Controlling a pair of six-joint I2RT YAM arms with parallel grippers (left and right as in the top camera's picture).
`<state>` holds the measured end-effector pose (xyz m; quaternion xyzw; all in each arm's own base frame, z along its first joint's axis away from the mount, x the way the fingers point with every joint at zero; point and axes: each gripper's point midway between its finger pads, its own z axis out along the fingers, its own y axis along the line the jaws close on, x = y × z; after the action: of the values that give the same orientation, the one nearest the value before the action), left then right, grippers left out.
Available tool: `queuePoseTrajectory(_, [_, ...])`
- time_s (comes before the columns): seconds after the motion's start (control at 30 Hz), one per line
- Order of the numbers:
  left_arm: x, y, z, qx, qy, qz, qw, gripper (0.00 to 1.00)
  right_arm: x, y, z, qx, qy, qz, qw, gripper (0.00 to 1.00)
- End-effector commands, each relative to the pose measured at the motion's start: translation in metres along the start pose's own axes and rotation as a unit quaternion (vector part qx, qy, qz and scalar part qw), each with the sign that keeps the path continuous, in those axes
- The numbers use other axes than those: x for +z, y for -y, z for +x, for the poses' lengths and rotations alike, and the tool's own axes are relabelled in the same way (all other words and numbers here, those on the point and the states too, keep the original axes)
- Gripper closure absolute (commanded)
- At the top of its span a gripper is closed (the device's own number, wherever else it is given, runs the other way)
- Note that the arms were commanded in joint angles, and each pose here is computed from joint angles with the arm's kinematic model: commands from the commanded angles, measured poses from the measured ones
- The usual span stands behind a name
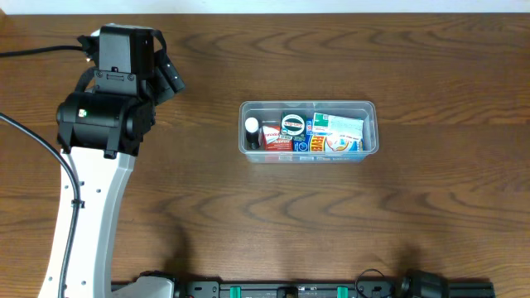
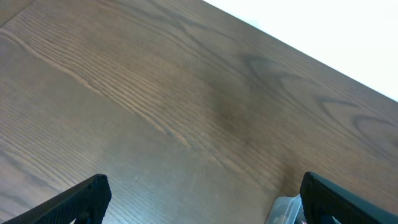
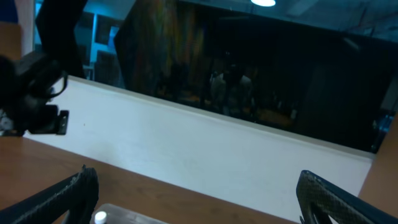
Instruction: Pack container
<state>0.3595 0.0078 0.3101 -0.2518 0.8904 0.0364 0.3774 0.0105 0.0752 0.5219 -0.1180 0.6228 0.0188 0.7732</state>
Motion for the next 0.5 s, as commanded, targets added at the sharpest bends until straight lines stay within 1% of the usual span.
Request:
queuePoseTrajectory(0.0, [0.001,-0.002,-0.005,0.001,0.007,-0.007,1.0,0.02,0.0,0.003,0.014,-0.016,-0.025,0.001,1.0,0.01])
queuePoseTrajectory(0.1, [0.001,-0.002,-0.005,0.001,0.006,-0.008,1.0,0.02,-0.003,0.001,0.024,-0.01,-0.041,-0.021,0.999,0.01])
queuePoseTrajectory(0.23, [0.001,-0.002,-0.005,0.001,0.006,-0.008,1.0,0.02,-0.01,0.002,0.027,-0.027,-0.041,-0.066,0.997,0.01])
queuePoseTrajectory(0.37, [0.001,-0.002,-0.005,0.001,0.006,-0.008,1.0,0.02,-0.017,0.019,0.042,-0.026,-0.066,-0.073,0.995,0.01])
queuePoseTrajectory(0.47, [0.001,-0.002,-0.005,0.001,0.006,-0.008,1.0,0.02,-0.02,0.02,0.05,-0.023,-0.077,-0.096,0.992,0.01])
